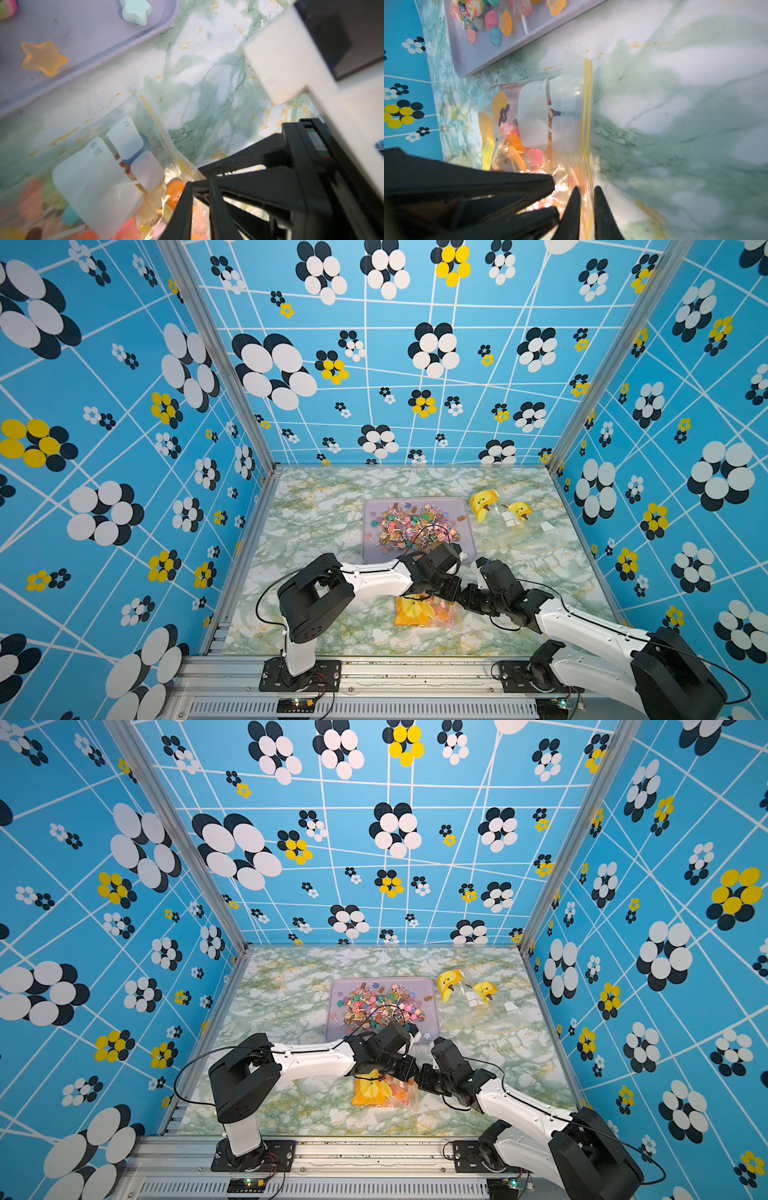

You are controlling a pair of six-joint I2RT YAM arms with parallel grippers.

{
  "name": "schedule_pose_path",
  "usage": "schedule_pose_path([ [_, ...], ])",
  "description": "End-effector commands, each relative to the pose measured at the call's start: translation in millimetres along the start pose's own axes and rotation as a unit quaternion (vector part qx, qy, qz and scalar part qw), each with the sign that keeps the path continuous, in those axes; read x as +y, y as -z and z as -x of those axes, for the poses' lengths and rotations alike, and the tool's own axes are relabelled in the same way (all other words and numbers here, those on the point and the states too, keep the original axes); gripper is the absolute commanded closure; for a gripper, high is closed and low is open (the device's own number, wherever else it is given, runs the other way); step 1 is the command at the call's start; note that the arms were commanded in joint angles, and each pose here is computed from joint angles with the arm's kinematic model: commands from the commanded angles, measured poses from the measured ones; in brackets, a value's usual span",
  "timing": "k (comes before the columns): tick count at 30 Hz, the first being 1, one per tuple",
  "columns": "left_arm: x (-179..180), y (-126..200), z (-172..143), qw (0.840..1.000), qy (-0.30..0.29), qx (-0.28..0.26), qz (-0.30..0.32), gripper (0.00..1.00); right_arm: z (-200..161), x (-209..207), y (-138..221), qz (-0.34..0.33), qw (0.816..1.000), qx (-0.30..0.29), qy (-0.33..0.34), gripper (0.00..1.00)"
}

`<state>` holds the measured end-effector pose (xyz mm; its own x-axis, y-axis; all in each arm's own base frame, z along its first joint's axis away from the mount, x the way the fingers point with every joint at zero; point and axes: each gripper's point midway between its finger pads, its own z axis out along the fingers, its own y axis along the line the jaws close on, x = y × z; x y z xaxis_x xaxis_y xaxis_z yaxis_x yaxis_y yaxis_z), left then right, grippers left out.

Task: Pour candies out of the ziploc bag
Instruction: Open the ziploc bag at the center of the board.

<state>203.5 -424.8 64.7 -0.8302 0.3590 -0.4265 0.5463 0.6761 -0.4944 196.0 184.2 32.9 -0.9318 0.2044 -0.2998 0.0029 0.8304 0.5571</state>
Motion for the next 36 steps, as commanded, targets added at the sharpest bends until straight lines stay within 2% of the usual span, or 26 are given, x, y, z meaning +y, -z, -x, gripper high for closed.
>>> schedule_pose_path([
  [1, 0.9, -4.2, -4.6, 1.000, -0.012, 0.013, 0.012, 0.81, 5.4, 4.4, 2.3, 0.007, 1.000, -0.010, 0.005, 0.95],
  [5, 2.4, -4.6, -8.3, 1.000, -0.013, 0.019, 0.017, 0.81, 3.6, 2.2, 2.0, 0.005, 1.000, -0.009, 0.002, 1.00],
  [16, 19.3, -2.1, -23.3, 0.998, -0.012, 0.033, 0.051, 0.73, 4.1, -5.8, 6.9, -0.011, 1.000, -0.020, -0.004, 1.00],
  [22, 17.1, 5.8, -20.7, 0.999, -0.009, 0.021, 0.049, 0.67, 5.2, -3.6, 6.4, -0.007, 1.000, -0.021, -0.007, 1.00],
  [36, -7.9, -6.8, -12.3, 0.999, 0.012, 0.007, -0.029, 0.69, 10.2, 7.7, 11.6, 0.014, 0.999, -0.029, -0.003, 1.00],
])
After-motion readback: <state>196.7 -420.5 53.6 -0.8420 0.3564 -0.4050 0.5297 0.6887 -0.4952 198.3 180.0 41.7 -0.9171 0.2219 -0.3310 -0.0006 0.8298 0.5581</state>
